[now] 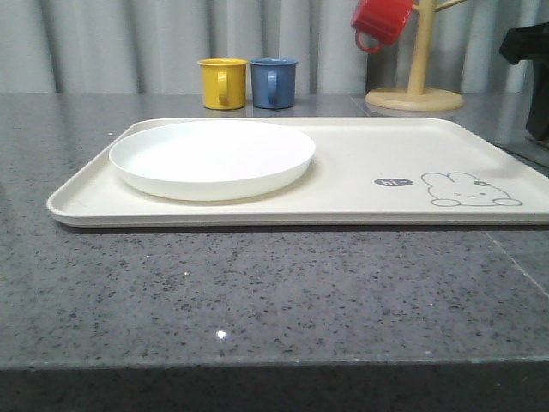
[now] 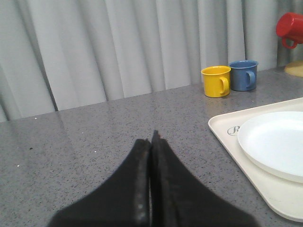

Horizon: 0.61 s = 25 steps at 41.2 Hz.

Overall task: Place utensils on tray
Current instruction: 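Grasp the steel fork on the table with the right gripper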

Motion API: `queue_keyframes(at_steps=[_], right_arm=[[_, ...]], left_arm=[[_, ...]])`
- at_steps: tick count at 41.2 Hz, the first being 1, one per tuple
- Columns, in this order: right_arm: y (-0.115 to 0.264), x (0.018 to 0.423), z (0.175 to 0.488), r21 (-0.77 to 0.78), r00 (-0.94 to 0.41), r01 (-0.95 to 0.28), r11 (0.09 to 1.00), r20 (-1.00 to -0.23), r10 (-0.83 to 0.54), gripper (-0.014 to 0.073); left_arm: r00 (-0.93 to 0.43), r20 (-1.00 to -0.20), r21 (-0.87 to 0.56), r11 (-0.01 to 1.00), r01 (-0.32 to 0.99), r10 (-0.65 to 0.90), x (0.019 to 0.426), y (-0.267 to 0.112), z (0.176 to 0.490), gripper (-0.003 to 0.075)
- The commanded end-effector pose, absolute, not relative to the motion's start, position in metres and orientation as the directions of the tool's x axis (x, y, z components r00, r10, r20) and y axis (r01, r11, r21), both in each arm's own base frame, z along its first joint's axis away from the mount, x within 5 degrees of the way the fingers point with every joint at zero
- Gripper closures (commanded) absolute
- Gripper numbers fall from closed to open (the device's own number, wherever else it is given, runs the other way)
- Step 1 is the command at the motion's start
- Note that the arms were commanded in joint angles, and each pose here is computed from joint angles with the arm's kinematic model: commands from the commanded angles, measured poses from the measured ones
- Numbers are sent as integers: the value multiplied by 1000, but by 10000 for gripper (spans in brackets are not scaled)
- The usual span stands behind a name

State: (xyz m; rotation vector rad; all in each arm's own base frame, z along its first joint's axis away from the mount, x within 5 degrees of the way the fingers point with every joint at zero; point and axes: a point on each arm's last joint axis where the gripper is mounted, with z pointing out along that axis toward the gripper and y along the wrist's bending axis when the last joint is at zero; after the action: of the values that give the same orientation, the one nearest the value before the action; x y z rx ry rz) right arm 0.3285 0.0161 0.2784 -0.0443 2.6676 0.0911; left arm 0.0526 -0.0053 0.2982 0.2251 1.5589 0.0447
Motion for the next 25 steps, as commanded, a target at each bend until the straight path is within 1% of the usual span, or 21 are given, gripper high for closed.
queue_keyframes(at_steps=[1,22,25], right_arm=[[16,334,294,43,-851,-62,997,-525,-30,270],[16,345,270,46,-886,-59,997,-462,-31,272],[17,344,270,48,-888,-58,997,-459,-30,304]], left_arm=[[112,-983,156,981,113,144,51,-6,314,739],[113,-983,156,981,113,144,52,-6,313,739],[113,-983,156,981,113,144,52,-6,313,739]])
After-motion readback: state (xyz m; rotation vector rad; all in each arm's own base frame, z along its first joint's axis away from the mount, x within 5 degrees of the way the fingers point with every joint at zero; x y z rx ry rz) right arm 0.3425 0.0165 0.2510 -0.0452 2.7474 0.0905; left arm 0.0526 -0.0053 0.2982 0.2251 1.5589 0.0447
